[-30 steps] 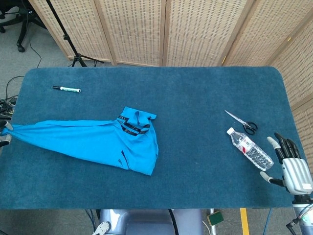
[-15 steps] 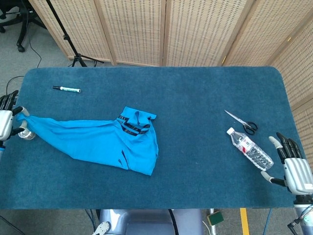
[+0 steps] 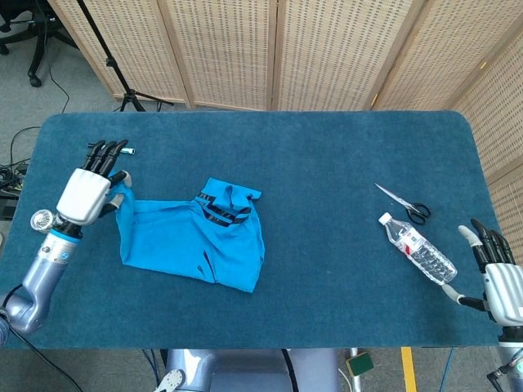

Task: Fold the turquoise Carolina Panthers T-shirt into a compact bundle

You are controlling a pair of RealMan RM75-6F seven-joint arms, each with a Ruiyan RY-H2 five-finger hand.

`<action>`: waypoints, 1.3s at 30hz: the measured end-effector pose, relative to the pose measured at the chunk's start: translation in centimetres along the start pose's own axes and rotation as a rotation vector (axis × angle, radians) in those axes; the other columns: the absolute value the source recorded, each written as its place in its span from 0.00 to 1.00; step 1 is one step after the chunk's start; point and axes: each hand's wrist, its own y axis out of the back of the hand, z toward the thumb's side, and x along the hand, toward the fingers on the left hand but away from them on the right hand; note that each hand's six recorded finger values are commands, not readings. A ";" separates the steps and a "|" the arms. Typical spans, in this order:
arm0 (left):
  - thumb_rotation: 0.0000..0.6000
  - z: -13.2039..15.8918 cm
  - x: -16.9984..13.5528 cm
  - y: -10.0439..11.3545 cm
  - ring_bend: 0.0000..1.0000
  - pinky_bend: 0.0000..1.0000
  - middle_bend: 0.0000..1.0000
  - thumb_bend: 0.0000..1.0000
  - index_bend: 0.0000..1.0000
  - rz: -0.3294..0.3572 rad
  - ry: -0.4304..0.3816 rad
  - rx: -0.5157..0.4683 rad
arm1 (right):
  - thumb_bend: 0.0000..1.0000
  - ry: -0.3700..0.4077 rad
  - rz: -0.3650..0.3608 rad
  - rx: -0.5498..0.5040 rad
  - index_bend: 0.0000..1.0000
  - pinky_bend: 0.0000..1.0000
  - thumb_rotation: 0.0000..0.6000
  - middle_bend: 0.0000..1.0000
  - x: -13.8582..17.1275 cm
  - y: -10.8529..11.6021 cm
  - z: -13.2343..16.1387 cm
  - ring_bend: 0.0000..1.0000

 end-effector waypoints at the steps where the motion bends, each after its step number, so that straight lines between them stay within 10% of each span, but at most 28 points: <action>1: 1.00 1.1 0.4 0.1 0.00 0.00 0.00 0.46 0.76 0.004 -0.024 0.009 | 0.00 0.000 0.000 -0.001 0.00 0.00 1.00 0.00 0.0 0.0 0.0 0.00; 20: 1.00 15.9 0.6 -3.4 0.00 0.00 0.00 0.42 0.76 -0.062 -0.424 0.148 | 0.00 0.004 -0.001 -0.004 0.00 0.00 1.00 0.00 0.1 0.1 0.1 0.00; 39: 1.00 23.4 -1.2 -7.9 0.00 0.00 0.00 0.33 0.75 -0.081 -0.590 0.167 | 0.00 0.004 0.007 -0.004 0.00 0.00 1.00 0.00 0.0 0.0 0.1 0.00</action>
